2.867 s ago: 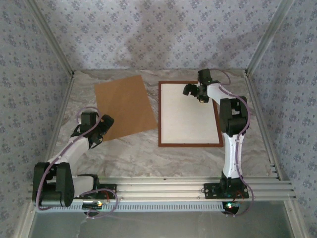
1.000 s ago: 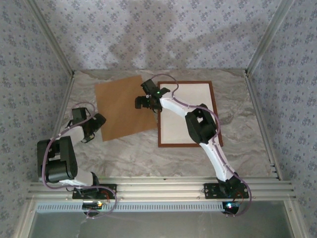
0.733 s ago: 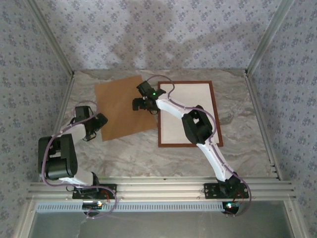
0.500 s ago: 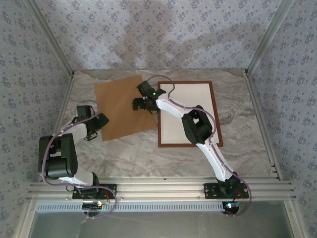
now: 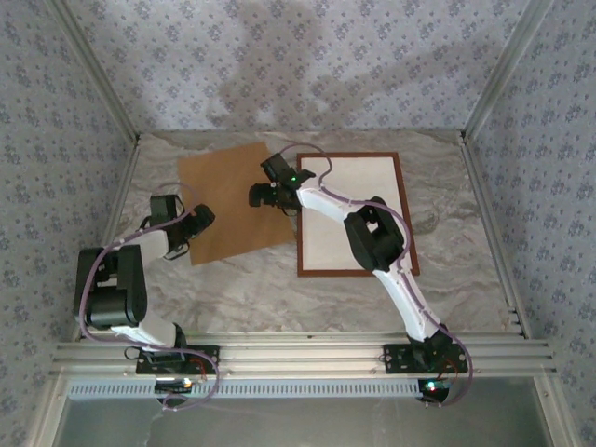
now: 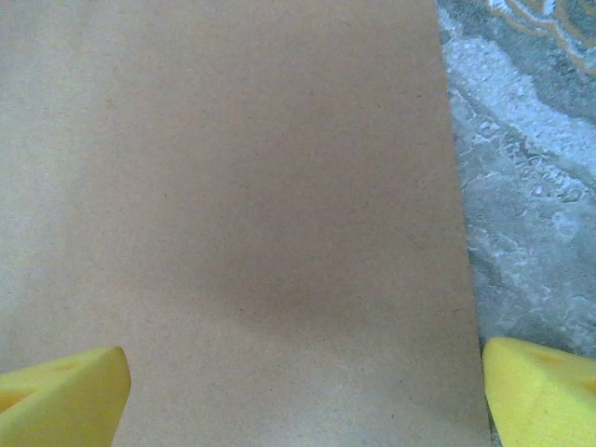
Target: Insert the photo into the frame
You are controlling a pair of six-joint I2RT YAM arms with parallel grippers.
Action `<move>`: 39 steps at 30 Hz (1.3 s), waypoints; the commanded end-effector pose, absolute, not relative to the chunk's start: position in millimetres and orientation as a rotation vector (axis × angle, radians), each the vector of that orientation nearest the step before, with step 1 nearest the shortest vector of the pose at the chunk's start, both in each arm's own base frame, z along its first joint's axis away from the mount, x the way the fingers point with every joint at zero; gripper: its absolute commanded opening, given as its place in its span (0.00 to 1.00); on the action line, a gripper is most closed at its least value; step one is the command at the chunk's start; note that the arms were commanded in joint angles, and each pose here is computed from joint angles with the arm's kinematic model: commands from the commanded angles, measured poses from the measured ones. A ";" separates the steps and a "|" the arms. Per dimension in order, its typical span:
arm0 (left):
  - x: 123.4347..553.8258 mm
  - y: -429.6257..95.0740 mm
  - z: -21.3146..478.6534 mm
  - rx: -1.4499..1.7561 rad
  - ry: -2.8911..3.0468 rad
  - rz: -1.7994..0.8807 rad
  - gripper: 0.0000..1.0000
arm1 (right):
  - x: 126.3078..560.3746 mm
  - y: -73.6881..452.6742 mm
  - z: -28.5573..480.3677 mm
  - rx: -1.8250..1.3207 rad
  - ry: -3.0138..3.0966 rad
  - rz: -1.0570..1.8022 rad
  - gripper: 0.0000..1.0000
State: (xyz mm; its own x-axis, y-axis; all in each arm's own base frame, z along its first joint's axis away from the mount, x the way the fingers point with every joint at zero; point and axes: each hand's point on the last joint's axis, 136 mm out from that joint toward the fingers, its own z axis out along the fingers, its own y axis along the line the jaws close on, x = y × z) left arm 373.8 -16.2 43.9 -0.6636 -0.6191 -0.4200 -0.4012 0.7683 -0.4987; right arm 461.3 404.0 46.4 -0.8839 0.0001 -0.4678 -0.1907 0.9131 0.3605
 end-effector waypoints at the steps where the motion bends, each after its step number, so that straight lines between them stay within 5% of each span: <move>1: 374.3 -58.8 45.4 -0.656 2.406 -0.740 0.98 | 420.3 430.9 42.7 -0.175 2.689 0.732 0.97; 27: 367.2 -70.0 44.4 -0.657 2.432 -0.811 0.97 | 409.7 450.2 149.0 -0.247 2.469 1.062 0.96; 39: 360.8 -130.6 51.0 -0.483 2.500 -0.885 0.97 | 398.3 418.4 148.1 -0.221 2.480 1.020 0.96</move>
State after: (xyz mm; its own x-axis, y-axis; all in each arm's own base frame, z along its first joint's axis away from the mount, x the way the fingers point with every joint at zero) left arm 375.2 -47.2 43.3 -0.7055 -0.5586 -0.4361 -0.3412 0.8071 -0.4819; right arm 439.6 375.9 122.7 -0.8640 0.0977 -0.4939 -0.1964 0.8379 0.5093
